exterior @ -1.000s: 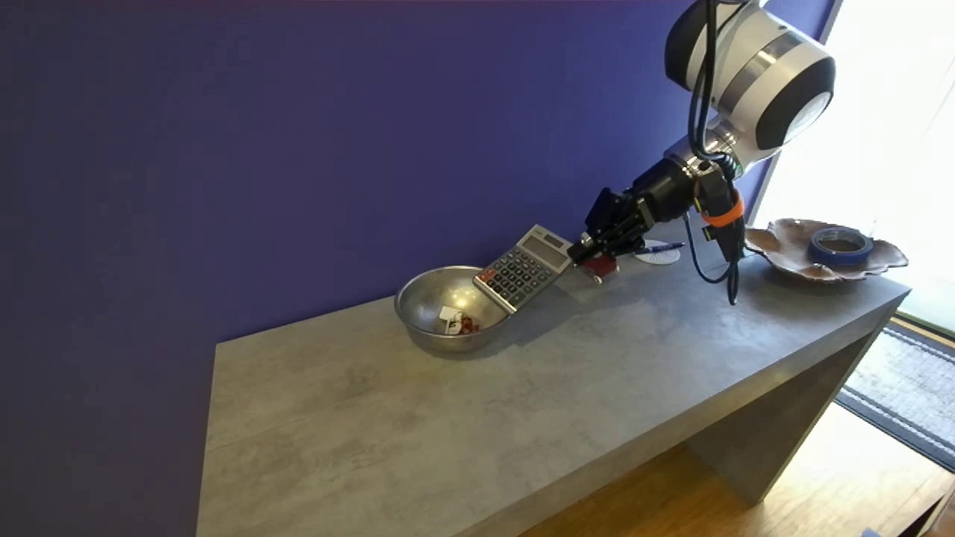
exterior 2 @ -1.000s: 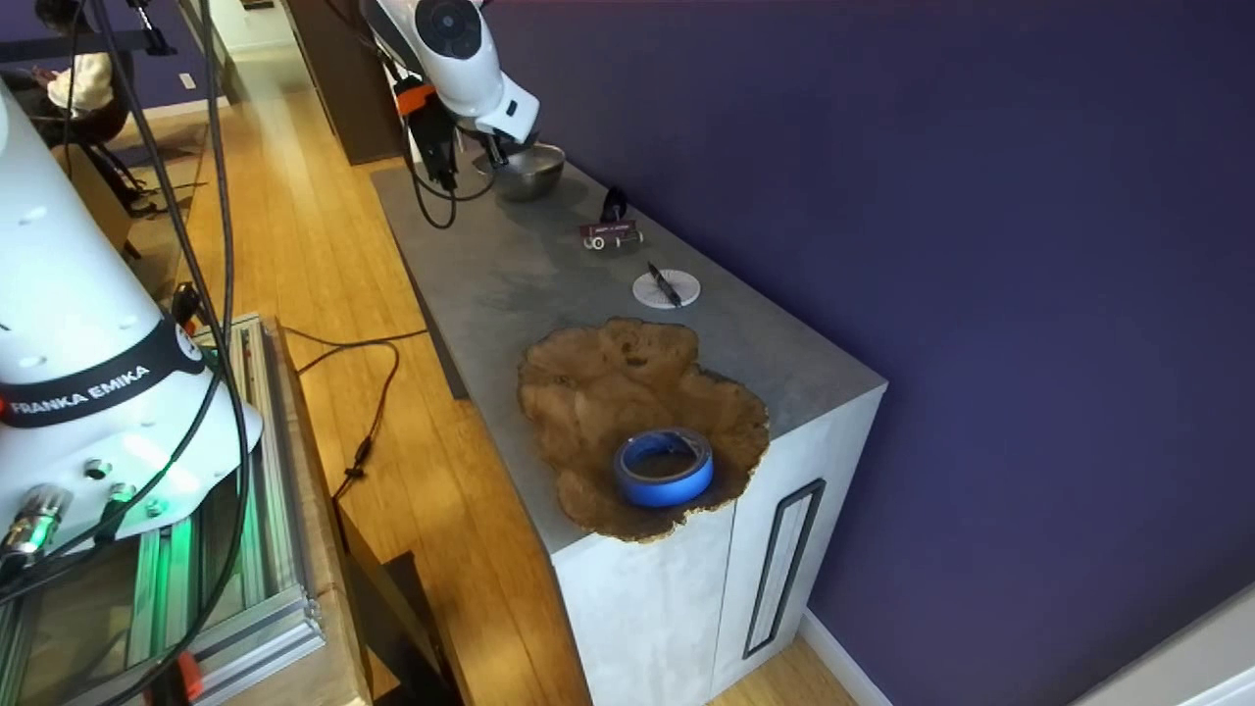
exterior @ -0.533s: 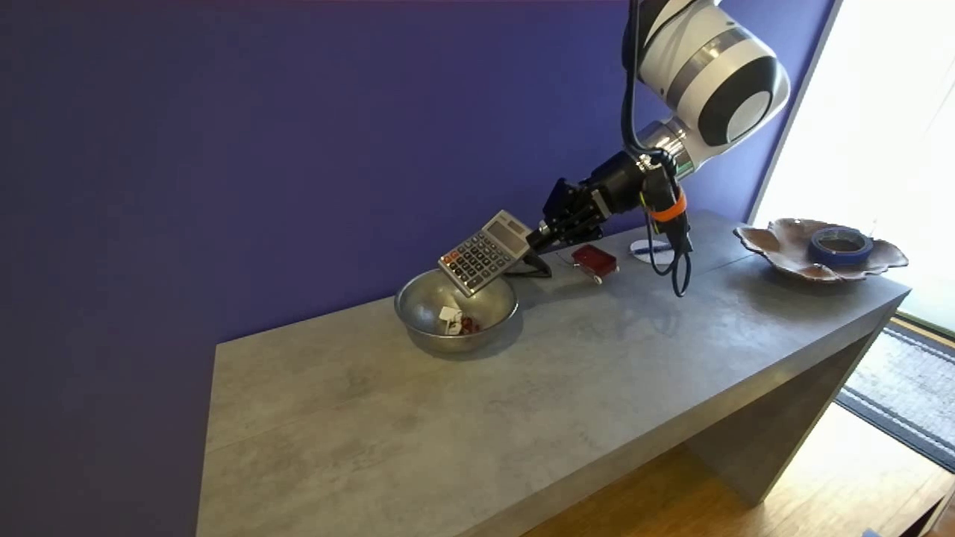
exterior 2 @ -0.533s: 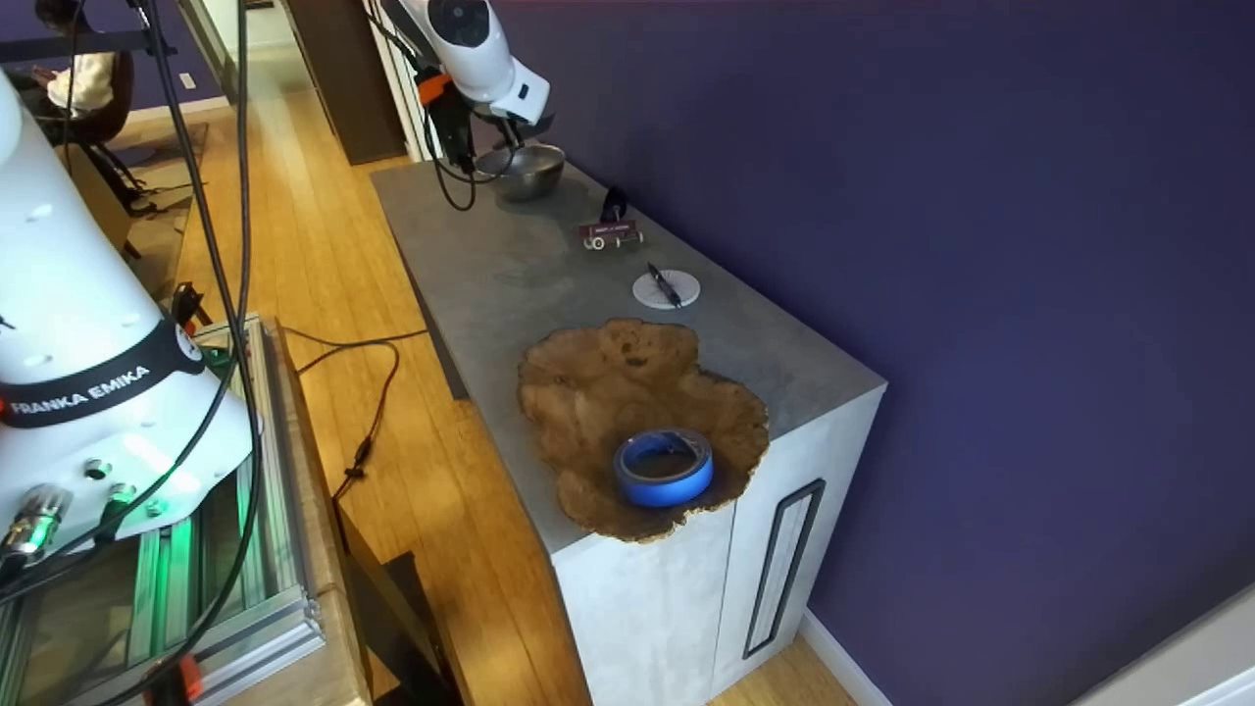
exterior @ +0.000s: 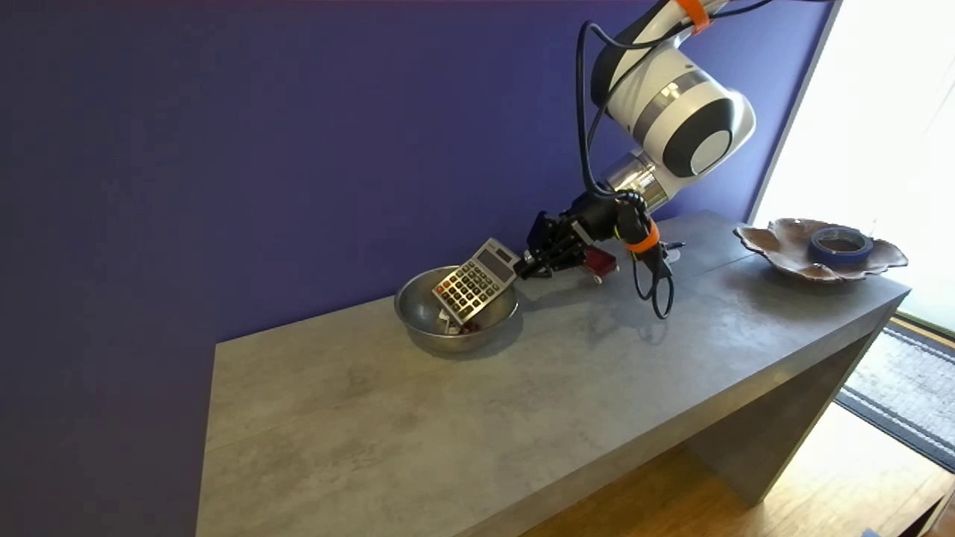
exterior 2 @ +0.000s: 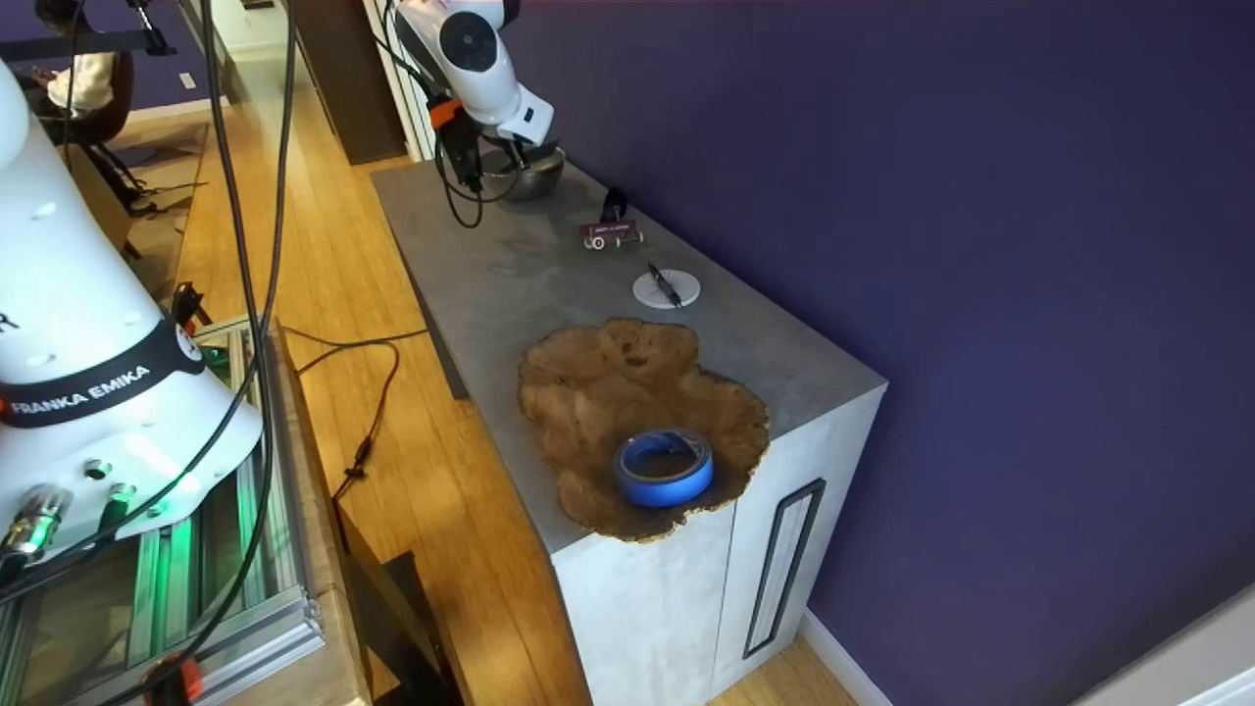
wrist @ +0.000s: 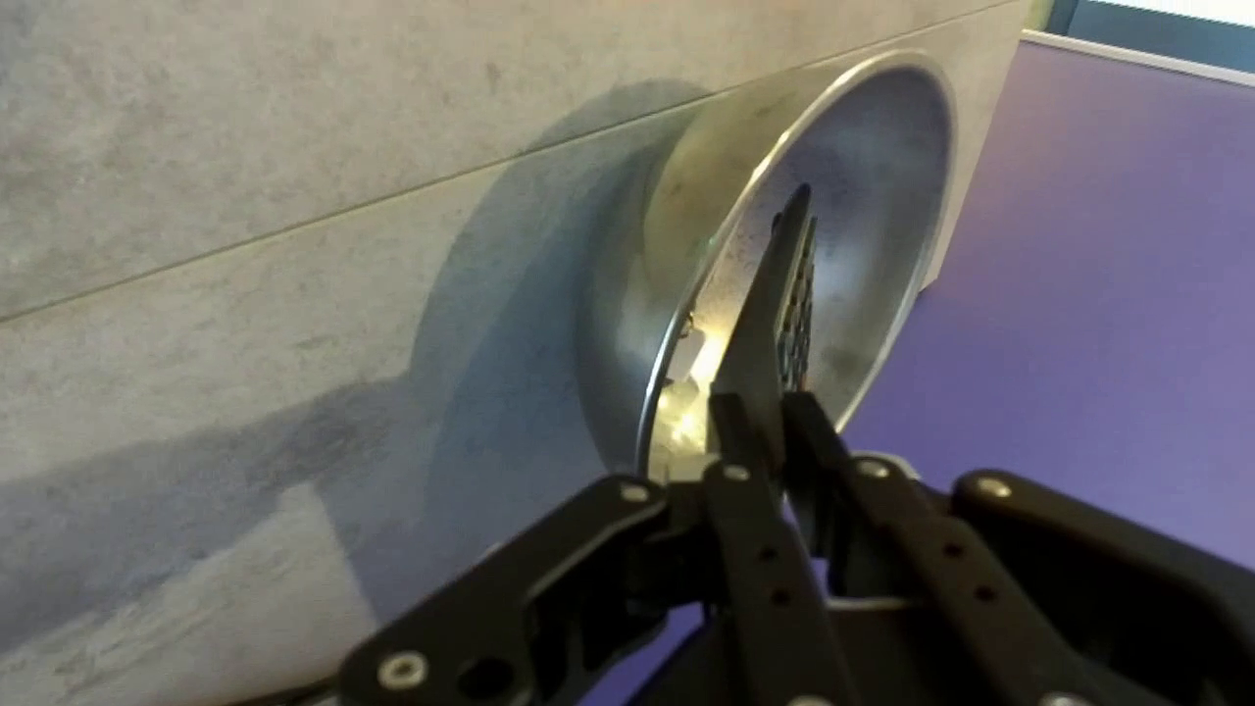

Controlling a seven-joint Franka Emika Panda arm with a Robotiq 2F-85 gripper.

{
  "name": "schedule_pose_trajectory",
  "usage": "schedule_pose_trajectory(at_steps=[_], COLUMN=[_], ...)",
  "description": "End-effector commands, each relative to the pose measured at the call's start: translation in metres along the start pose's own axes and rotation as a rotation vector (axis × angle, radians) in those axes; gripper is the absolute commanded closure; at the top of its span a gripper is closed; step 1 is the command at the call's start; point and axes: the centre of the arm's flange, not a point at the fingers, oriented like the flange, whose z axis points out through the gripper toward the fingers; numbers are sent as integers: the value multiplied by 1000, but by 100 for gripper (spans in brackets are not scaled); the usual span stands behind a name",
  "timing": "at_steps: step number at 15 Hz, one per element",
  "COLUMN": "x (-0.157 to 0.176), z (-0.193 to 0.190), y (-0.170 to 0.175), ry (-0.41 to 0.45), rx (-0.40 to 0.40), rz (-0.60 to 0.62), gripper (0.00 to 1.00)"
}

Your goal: Move the calculator from the key bowl into the silver dish

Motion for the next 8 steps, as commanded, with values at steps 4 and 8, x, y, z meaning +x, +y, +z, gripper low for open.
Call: schedule_pose_trajectory(at_steps=[4,8], x=[-4,2], z=[35,44], y=[-11,-9], ry=[7,15], rx=[17,12], rz=[-60,-55], gripper=[97,55])
